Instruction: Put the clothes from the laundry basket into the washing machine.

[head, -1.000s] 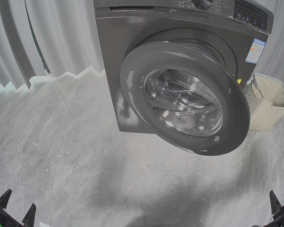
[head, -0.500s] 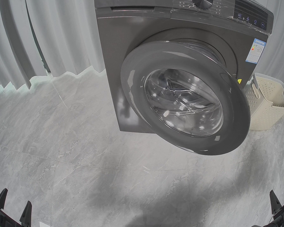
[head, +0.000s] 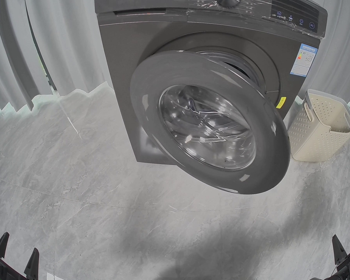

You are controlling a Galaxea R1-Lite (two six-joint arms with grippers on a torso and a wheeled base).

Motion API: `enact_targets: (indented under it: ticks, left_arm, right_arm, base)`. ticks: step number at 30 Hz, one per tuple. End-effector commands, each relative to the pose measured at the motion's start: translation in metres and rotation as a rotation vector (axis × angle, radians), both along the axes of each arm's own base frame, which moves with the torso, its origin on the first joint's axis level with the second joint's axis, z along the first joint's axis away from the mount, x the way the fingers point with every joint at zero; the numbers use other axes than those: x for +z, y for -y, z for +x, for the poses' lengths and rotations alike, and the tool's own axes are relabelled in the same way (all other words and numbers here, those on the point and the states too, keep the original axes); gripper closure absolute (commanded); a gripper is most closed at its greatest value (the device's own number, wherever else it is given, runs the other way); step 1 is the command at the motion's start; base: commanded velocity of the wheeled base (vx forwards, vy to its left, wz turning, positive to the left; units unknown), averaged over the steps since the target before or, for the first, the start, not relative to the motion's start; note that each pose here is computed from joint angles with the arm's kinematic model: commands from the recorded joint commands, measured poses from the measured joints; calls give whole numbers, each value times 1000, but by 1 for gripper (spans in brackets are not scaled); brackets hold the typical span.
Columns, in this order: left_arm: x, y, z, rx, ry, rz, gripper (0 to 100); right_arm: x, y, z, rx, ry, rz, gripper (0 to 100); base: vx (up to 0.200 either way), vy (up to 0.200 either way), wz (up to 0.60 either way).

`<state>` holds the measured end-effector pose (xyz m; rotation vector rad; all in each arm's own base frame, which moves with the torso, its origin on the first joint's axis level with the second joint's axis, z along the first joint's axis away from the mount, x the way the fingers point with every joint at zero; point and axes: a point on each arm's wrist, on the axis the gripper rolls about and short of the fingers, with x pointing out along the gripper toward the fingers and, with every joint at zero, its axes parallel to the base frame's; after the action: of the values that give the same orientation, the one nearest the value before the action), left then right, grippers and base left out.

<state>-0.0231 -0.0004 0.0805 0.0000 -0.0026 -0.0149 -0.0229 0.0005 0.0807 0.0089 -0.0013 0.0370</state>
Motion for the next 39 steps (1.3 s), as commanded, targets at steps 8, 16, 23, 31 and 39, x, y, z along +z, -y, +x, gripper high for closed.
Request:
enact_targets:
  ticks: [8, 16, 23, 31, 39]
  left_arm:
    - [-5, 0, 0, 0, -4, 3, 0]
    - [-5, 0, 0, 0, -4, 5, 0]
    - [-5, 0, 0, 0, -4, 5, 0]
    - [-5, 0, 0, 0, -4, 3, 0]
    - [-5, 0, 0, 0, -4, 3, 0]
  right_arm:
    - [51, 0, -9, 41, 169, 50, 0]
    - [48, -6, 30, 284, -201, 47, 0]
    - [74, -18, 74, 555, -269, -21, 0]
    - [94, -45, 122, 667, -316, 27, 0]
    - [92, -73, 152, 679, -342, 71, 0]
  base:
    - [0, -75, 0]
    - [0, 0, 0]
    - [143, 0, 0]
    - [100, 0, 0]
    - [0, 0, 0]
